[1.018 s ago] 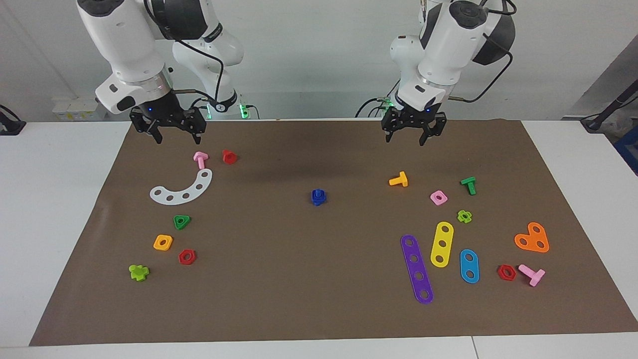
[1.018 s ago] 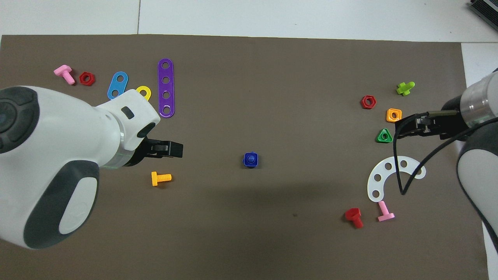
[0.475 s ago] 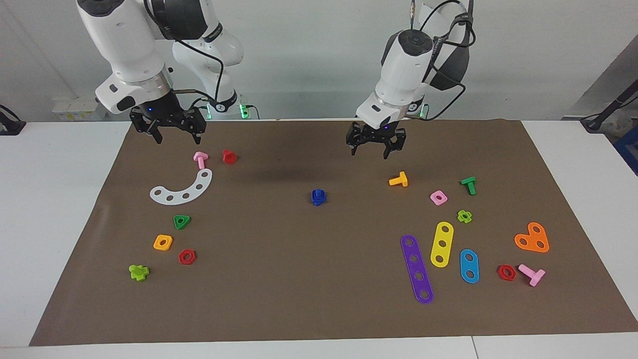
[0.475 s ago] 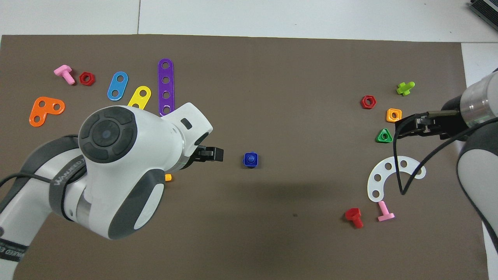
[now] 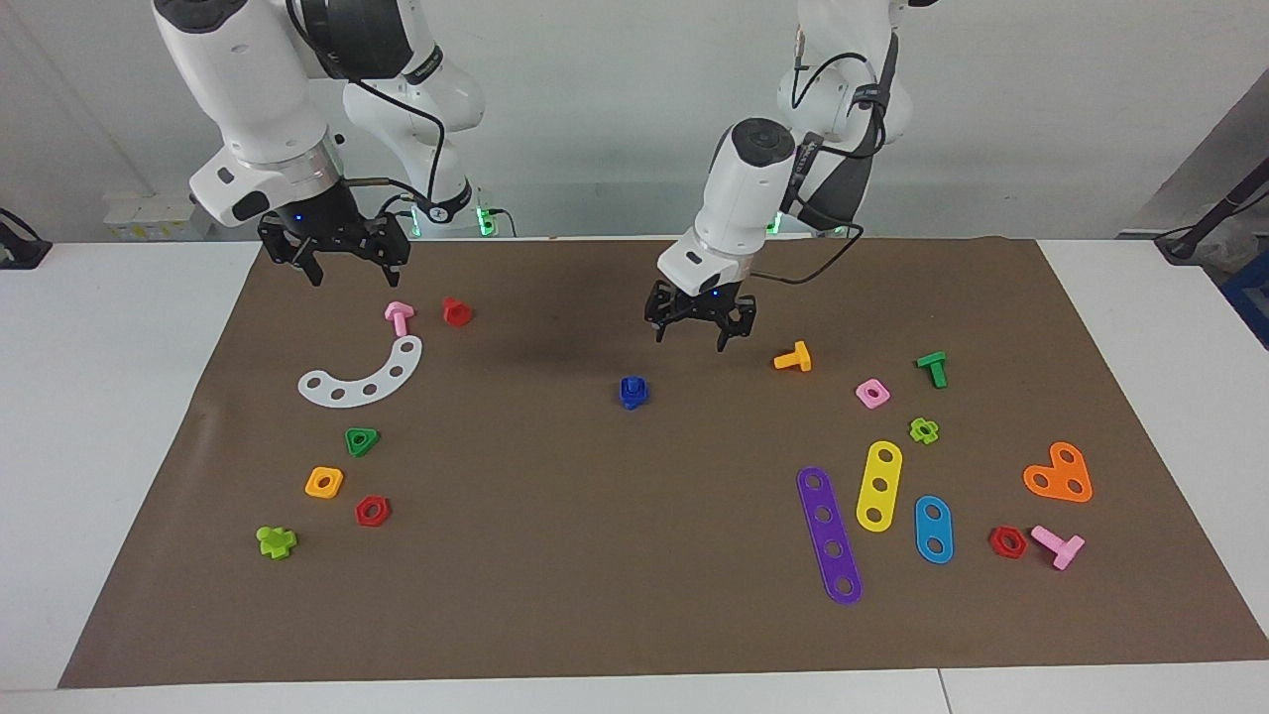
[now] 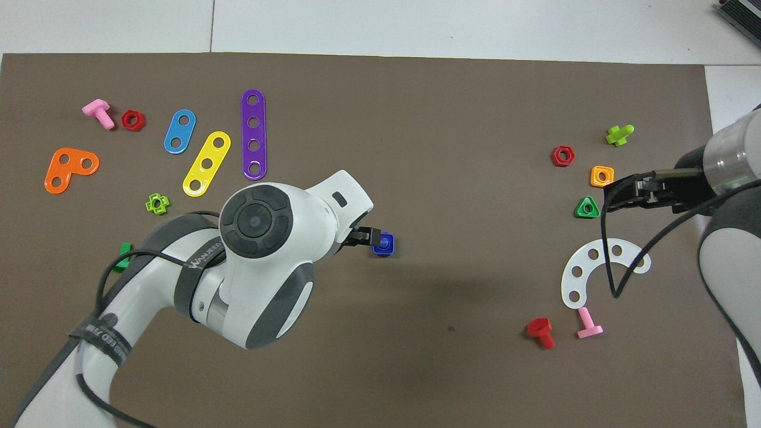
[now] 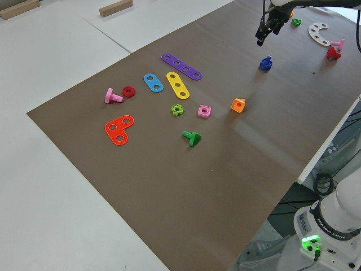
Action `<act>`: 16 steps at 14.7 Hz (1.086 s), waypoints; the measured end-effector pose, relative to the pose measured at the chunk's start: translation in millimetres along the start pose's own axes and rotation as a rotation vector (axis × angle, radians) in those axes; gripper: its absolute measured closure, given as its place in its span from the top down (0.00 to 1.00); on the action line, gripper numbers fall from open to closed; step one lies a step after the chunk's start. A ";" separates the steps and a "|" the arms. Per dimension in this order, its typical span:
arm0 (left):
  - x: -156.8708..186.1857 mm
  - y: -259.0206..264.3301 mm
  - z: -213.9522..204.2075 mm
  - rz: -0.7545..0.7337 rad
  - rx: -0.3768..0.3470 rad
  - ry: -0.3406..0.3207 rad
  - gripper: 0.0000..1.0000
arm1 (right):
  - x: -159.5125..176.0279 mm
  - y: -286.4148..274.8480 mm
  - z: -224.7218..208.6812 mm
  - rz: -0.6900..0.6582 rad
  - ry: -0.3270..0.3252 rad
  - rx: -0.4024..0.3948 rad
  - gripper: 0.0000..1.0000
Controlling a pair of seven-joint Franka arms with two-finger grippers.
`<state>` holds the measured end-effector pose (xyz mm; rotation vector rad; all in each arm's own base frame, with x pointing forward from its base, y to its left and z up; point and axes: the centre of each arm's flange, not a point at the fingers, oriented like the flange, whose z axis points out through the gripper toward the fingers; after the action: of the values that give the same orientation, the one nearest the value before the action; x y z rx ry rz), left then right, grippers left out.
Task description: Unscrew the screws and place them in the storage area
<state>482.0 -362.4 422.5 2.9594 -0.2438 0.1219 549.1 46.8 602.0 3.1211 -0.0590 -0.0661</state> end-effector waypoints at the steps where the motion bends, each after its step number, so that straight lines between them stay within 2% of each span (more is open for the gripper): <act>1: 0.5 6.7 13.5 -0.011 -0.007 0.012 1.00 | 0.0 0.0 0.0 0.000 0.000 0.000 1.00; 3: 2.0 16.7 39.4 -0.025 -0.020 0.031 1.00 | 0.0 0.0 0.0 0.000 0.000 0.000 1.00; 7: 5.4 26.8 77.5 -0.039 -0.019 0.021 0.99 | 0.0 0.0 0.0 0.000 0.000 0.000 1.00; 16: -3.9 43.4 116.9 -0.022 -0.010 -0.007 0.88 | 0.0 0.0 0.0 0.000 0.000 0.000 1.00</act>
<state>478.7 -424.5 314.2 2.9518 -0.2119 0.1071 549.1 46.8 602.0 3.1211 -0.0590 -0.0661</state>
